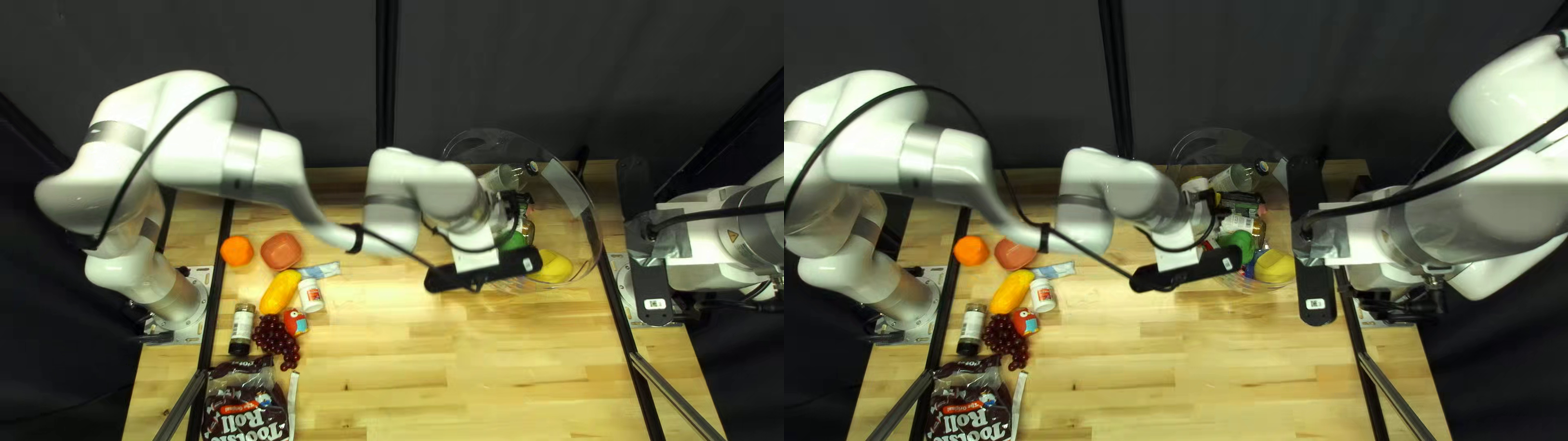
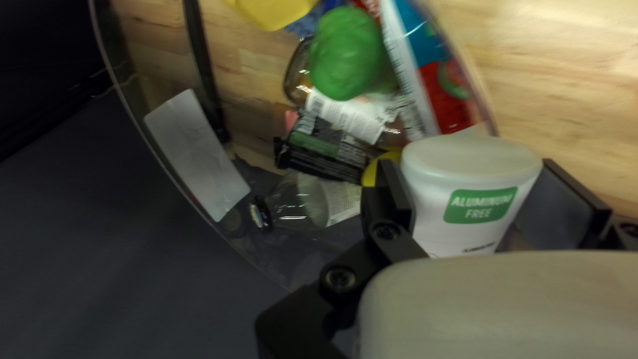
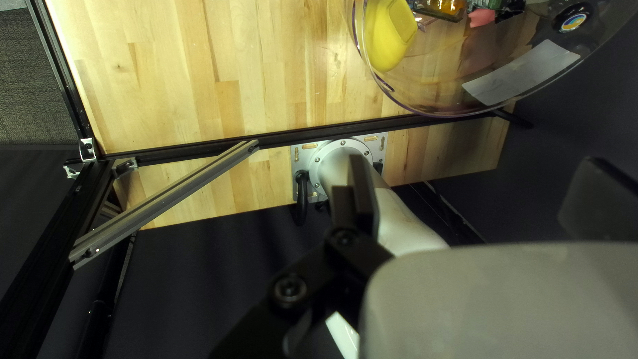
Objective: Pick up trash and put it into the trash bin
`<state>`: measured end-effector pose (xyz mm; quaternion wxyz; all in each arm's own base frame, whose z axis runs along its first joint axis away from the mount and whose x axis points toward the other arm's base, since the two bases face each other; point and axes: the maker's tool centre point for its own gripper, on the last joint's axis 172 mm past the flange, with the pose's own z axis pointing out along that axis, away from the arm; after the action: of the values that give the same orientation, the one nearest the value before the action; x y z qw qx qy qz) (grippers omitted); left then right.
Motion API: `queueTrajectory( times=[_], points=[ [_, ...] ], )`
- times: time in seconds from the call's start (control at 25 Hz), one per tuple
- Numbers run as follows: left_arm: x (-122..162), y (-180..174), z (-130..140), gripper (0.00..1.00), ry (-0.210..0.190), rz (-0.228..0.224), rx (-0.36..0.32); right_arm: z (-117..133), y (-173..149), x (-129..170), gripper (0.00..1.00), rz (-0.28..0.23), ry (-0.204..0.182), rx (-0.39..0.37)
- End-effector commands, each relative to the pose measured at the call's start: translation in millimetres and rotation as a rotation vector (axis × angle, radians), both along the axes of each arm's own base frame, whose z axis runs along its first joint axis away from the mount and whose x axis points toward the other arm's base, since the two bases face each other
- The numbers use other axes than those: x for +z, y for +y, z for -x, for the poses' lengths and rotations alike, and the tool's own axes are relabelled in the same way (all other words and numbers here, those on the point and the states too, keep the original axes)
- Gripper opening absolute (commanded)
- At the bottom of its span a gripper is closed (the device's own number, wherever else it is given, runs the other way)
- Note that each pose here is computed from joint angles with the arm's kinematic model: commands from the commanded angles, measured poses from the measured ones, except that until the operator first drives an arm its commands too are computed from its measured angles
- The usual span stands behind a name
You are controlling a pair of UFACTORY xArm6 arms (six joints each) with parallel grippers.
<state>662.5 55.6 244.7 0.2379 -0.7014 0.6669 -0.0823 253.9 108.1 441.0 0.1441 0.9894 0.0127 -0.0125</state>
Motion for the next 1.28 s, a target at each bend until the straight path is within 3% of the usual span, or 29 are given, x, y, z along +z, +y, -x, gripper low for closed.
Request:
queueTrajectory(
  times=[0.04,0.12,0.16,0.2,0.24,0.48,0.72,0.84,1.04,1.28],
  points=[
    [-2.1,10.7,-1.0,0.0,-0.031,0.003,-0.014,0.0,0.0,0.0,1.0,0.0,0.0,0.0],
    [-4.0,14.8,-1.5,0.0,-0.042,0.003,-0.014,0.0,0.0,0.0,1.0,0.0,0.0,0.0],
    [-4.9,15.9,-1.6,0.07,-0.044,0.005,-0.014,0.0,0.0,0.0,1.0,0.0,0.0,0.0],
    [-6.2,16.5,-1.3,0.61,-0.046,0.011,-0.014,0.0,0.0,0.0,1.0,0.0,0.0,0.0],
    [-5.8,15.4,-0.3,1.0,-0.046,0.018,-0.014,0.0,0.0,0.0,1.0,0.0,0.0,0.0],
    [20.0,-3.6,20.0,1.0,-0.025,0.061,-0.009,0.0,0.0,0.0,1.0,0.0,0.0,0.0],
    [63.8,-70.7,85.2,1.0,0.084,0.106,0.014,0.0,0.0,0.0,1.0,0.0,0.0,0.0],
    [61.9,-112.0,109.8,1.0,0.148,0.119,0.008,0.0,0.0,0.0,1.0,0.0,0.0,0.0],
    [-1.1,-168.7,142.5,1.0,0.267,0.168,0.017,0.0,0.0,0.0,1.0,0.0,0.0,0.0],
    [-98.8,-173.4,192.5,1.0,0.392,0.26,0.024,0.0,0.0,0.0,1.0,0.0,0.0,0.0]
  ],
)
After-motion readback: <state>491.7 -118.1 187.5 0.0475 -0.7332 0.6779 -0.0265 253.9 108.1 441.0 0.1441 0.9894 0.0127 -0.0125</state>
